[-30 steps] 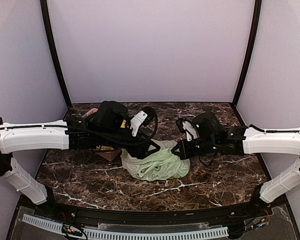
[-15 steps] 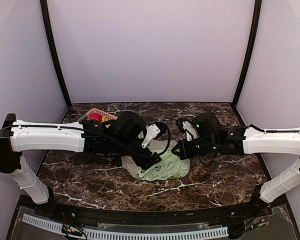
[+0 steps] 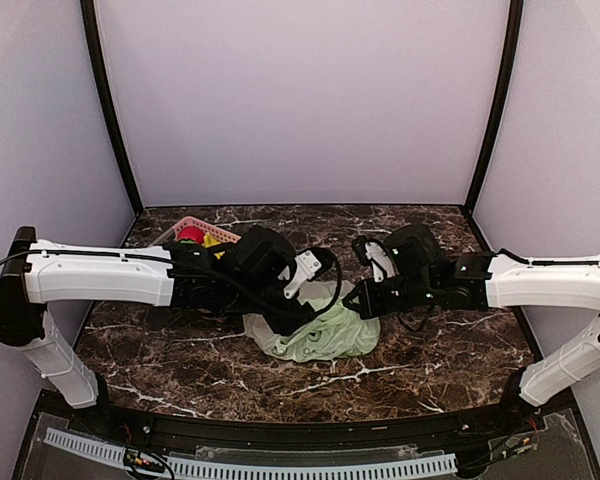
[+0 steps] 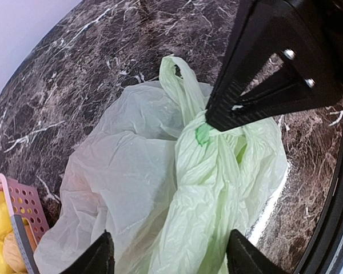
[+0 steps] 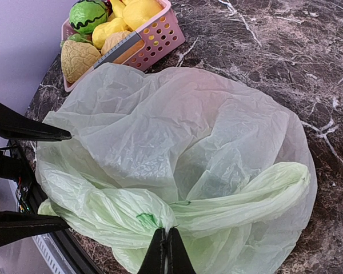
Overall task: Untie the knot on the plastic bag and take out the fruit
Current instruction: Untie the bag handles from the takeout bag.
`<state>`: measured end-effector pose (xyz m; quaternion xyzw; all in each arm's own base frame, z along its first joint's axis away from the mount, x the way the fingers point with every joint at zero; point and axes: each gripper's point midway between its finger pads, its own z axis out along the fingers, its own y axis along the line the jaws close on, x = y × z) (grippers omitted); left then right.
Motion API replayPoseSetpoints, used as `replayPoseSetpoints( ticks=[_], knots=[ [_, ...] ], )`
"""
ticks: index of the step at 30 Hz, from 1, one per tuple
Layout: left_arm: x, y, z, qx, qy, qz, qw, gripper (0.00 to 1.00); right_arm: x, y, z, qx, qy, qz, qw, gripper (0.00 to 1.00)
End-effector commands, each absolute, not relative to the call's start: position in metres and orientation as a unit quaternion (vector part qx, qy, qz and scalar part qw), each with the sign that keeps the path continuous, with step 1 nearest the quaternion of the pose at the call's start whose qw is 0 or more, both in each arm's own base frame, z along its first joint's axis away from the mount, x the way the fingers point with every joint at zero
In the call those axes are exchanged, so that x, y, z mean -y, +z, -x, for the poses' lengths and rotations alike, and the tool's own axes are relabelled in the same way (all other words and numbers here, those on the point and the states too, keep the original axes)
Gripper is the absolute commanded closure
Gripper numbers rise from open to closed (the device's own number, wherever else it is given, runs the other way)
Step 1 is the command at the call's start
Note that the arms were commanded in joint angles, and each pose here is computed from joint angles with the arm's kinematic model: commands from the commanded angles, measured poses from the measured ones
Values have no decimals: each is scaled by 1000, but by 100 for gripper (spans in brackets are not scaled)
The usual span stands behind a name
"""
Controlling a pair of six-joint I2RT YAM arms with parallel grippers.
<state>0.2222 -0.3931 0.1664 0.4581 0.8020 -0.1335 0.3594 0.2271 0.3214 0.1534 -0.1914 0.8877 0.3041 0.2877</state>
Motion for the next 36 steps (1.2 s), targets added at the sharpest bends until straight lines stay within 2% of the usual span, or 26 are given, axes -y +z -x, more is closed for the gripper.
replayPoseSetpoints(
  ticks=[1, 9, 15, 24, 31, 36],
  knots=[
    [388, 170, -225, -803, -119, -452, 371, 43, -323, 167, -234, -880, 316, 183, 304, 100],
    [383, 179, -225, -801, -136, -432, 392, 79, -319, 168, -234, -881, 313, 178, 306, 100],
    [381, 176, -223, -805, -140, -425, 388, 97, -316, 171, -235, -881, 310, 171, 313, 100],
    [363, 188, -239, -827, -142, -360, 409, 99, -304, 167, -238, -888, 300, 149, 316, 100],
    [332, 191, -261, -852, -190, -254, 417, 99, -284, 158, -244, -901, 277, 107, 316, 100],
    [317, 185, -258, -855, -221, -219, 414, 99, -277, 148, -240, -906, 277, 97, 304, 100]
  ],
)
